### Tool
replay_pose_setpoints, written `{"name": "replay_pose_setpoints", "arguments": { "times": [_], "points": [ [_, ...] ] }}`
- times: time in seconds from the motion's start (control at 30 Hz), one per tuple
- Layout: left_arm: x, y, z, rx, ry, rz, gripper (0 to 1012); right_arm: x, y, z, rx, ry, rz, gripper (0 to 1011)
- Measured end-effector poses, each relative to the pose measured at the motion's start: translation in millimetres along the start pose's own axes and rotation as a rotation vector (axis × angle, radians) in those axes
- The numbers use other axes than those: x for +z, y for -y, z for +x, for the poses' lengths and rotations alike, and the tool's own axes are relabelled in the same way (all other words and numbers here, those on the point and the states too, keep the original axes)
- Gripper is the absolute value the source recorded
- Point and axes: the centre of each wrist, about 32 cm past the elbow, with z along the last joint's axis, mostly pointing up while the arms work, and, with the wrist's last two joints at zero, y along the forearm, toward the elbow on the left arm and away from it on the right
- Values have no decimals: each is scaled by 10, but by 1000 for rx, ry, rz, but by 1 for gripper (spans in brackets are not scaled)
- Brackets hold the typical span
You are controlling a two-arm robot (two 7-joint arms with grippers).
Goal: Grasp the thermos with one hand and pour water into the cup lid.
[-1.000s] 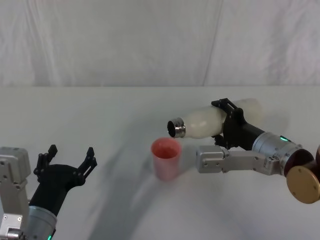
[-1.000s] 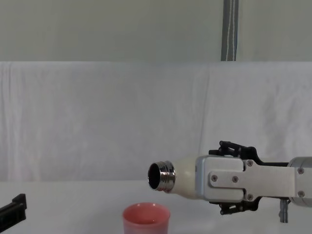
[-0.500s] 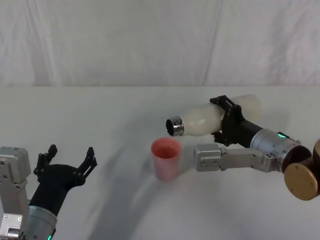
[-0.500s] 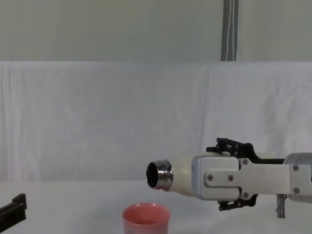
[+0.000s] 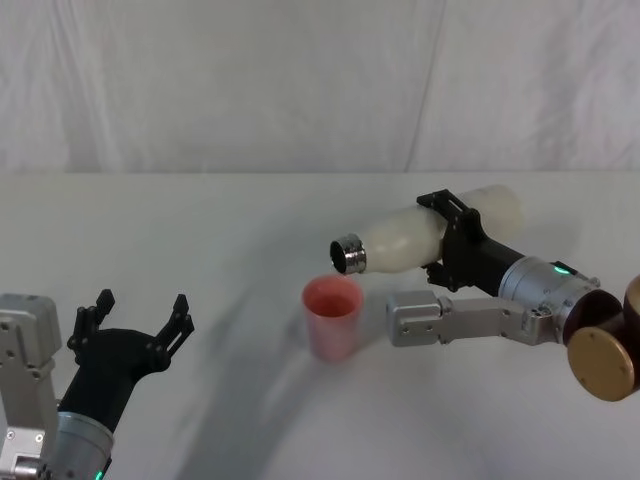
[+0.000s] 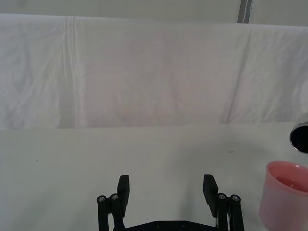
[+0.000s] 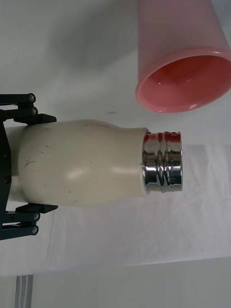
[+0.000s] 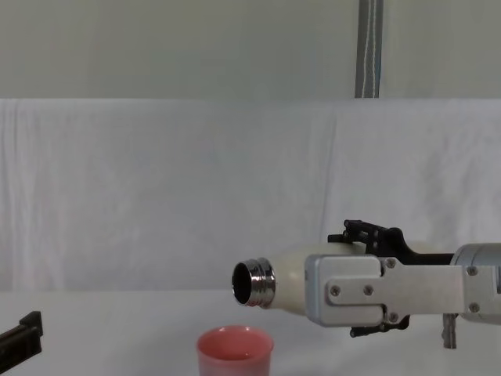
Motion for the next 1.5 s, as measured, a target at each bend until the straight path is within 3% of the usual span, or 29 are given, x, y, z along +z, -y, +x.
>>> {"name": "replay_pose_setpoints", "arguments": {
  "times": [1.5],
  "points": [
    [0, 0, 0, 0, 0, 0, 1001, -38, 26, 39, 7, 71, 13, 951]
  ]
}}
